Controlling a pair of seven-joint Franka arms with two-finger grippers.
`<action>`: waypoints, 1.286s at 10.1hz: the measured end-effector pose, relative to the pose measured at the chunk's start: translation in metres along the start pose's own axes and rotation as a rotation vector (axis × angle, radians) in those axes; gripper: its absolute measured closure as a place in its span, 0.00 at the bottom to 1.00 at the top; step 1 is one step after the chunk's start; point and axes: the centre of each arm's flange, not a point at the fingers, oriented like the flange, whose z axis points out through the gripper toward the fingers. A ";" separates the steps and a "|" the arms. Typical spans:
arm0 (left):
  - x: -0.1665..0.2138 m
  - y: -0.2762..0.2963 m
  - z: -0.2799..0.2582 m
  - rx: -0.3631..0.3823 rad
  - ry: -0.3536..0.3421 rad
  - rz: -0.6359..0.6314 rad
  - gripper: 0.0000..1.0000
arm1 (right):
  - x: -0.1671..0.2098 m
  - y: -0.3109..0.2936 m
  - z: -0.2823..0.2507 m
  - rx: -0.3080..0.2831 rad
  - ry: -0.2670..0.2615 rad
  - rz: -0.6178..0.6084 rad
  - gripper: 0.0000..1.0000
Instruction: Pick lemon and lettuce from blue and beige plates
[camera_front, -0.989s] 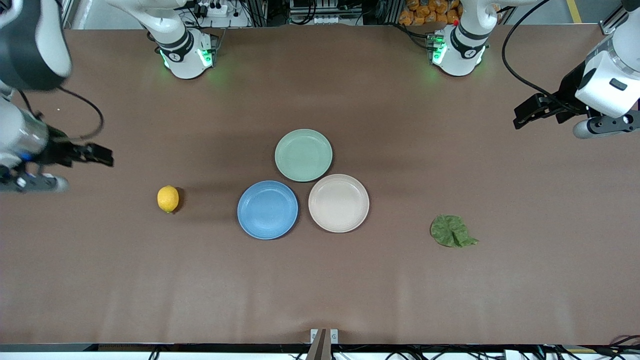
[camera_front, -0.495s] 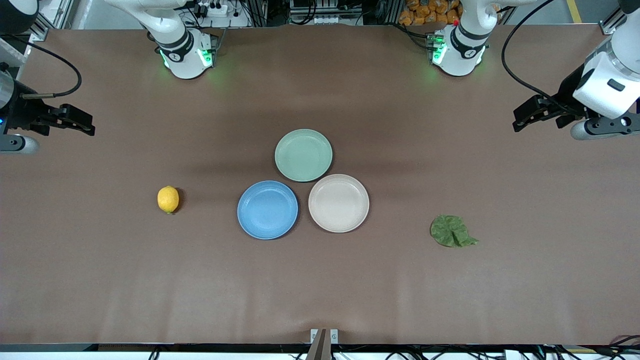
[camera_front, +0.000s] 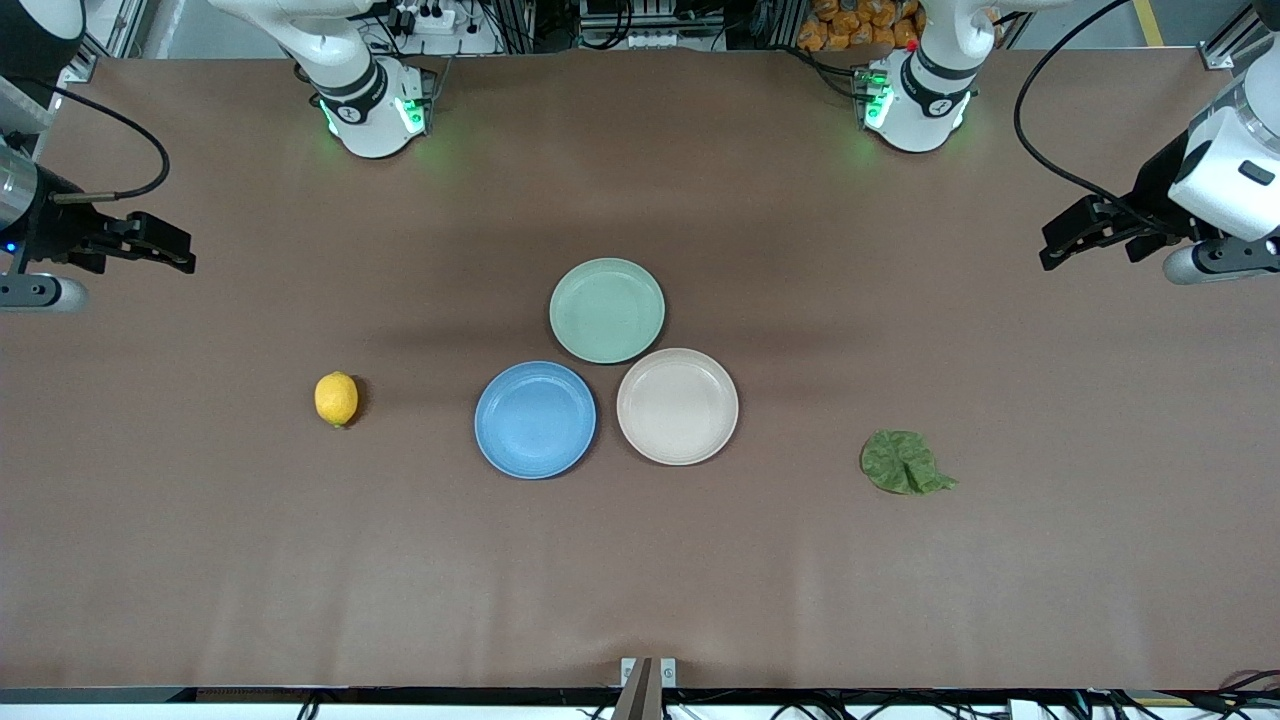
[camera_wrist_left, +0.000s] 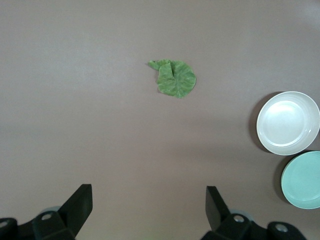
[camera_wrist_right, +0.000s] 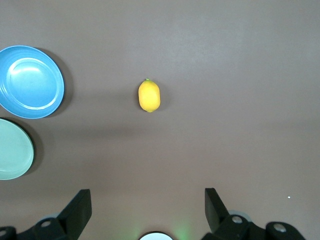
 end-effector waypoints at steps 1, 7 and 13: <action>0.000 0.000 0.000 -0.001 0.005 0.001 0.00 | 0.000 0.000 0.000 0.002 0.003 0.000 0.00; 0.002 0.003 0.003 -0.001 0.003 0.005 0.00 | 0.001 -0.003 0.006 0.025 0.011 -0.003 0.00; 0.002 0.016 0.011 0.039 -0.002 0.036 0.00 | 0.000 -0.003 0.007 0.026 0.011 -0.003 0.00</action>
